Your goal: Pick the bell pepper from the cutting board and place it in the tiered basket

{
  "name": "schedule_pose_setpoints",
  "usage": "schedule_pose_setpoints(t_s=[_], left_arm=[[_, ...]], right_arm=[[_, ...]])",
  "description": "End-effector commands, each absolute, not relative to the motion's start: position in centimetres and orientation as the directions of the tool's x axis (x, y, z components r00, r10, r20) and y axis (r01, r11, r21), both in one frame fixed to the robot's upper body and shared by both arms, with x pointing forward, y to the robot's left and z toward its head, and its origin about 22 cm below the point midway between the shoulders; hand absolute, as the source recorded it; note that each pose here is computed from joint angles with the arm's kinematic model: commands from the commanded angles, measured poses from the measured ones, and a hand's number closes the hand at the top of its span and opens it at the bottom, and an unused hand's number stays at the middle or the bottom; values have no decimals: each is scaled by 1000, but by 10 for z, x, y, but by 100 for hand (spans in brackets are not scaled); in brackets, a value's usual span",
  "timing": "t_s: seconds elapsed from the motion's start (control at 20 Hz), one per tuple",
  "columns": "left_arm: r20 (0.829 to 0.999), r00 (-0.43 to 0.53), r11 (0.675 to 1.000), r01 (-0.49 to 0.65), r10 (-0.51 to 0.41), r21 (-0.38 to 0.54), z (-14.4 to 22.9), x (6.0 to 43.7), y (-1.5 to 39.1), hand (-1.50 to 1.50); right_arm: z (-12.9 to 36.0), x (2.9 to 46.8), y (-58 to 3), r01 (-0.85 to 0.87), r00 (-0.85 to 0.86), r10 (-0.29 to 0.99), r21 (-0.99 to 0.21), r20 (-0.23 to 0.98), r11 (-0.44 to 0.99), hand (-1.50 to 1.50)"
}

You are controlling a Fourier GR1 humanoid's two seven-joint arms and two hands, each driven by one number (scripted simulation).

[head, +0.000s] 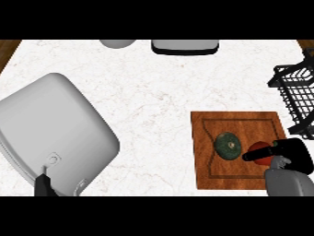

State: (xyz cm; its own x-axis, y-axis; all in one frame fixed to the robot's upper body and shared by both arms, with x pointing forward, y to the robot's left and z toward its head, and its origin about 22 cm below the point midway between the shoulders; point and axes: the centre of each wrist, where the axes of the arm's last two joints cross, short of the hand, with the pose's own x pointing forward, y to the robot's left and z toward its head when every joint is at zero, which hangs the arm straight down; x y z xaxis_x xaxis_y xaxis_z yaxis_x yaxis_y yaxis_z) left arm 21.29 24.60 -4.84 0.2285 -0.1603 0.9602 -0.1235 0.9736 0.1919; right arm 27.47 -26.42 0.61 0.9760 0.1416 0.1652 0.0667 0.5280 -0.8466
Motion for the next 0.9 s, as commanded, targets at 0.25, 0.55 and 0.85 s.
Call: schedule_pose_setpoints(t_s=[0.25, 0.55, 0.85], left_arm=[[950, 265, 970, -131, -167, 207, -54, 202, 253, 0], [949, 275, 970, -141, -154, 198, -69, 205, 232, 0], [950, 275, 969, -152, -149, 195, -56, 209, 250, 0]], right_arm=[[2, 281, -246, -16, 995, 98, -891, 32, 454, 150], [2, 226, -281, -19, 972, 218, -893, 89, 450, 150], [23, 214, -295, 116, 966, 172, -919, 193, 377, 150]])
